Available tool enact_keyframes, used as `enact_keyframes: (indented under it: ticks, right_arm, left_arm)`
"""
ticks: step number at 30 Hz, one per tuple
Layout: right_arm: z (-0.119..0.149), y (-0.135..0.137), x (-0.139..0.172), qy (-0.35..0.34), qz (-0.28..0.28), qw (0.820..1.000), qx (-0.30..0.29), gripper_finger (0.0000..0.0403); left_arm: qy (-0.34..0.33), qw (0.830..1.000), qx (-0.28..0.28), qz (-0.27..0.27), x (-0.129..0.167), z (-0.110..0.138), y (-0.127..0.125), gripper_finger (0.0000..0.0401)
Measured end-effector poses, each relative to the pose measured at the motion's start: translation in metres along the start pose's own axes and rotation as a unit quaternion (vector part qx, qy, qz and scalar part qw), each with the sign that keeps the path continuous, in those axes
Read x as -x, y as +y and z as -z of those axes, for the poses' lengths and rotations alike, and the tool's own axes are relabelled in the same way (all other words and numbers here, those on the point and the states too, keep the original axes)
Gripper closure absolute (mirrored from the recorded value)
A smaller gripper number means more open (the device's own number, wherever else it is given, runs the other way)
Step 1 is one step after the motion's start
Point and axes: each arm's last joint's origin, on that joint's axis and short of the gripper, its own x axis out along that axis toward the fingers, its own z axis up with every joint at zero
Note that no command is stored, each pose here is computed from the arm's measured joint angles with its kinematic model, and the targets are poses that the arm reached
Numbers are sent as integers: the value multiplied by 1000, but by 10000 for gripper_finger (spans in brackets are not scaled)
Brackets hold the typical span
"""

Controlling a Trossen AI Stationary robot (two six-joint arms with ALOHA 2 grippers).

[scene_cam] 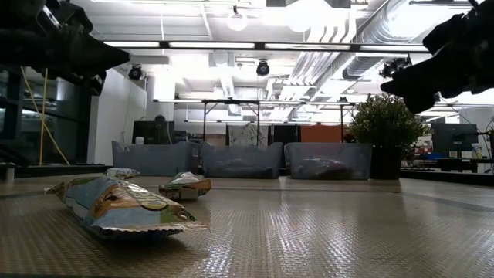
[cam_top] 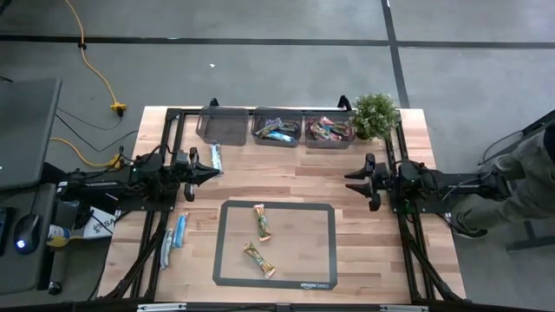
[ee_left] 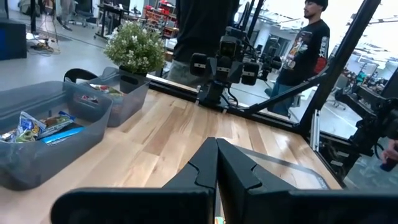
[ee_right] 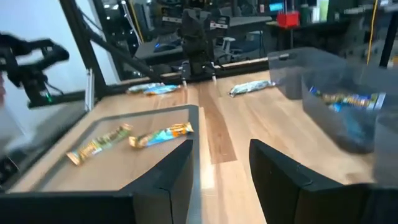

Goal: Pick and place Granola Bars by type
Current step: Put the orange granola bar into the left black bin

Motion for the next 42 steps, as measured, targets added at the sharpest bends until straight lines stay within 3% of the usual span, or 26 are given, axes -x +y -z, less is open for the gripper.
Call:
enact_keyframes:
  ticks: [7,15,23,29,34,37,42]
  right_arm:
    - [0,-1,0,0,9,999,41,281]
    - [0,-1,0,1,9,998,60,393]
    - [0,-1,0,0,15,997,70,400]
    - [-1,-2,0,-5,31,997,70,397]
    - [-1,-2,0,-7,41,997,70,401]
    - [-1,-2,0,-7,41,997,67,398]
    - [-1,-2,0,-7,41,997,66,401]
  left_arm:
    - [0,1000,0,0,0,0,0,401]
    - [0,1000,0,0,0,0,0,401]
    - [4,1000,-7,-1,2,-5,-1,401]
    - [14,998,-52,-15,21,-50,-13,401]
    - [3,997,-52,-60,52,-98,-23,401]
    - [-21,994,-14,-110,69,-122,-26,401]
    - [-31,981,117,-154,88,-153,-31,401]
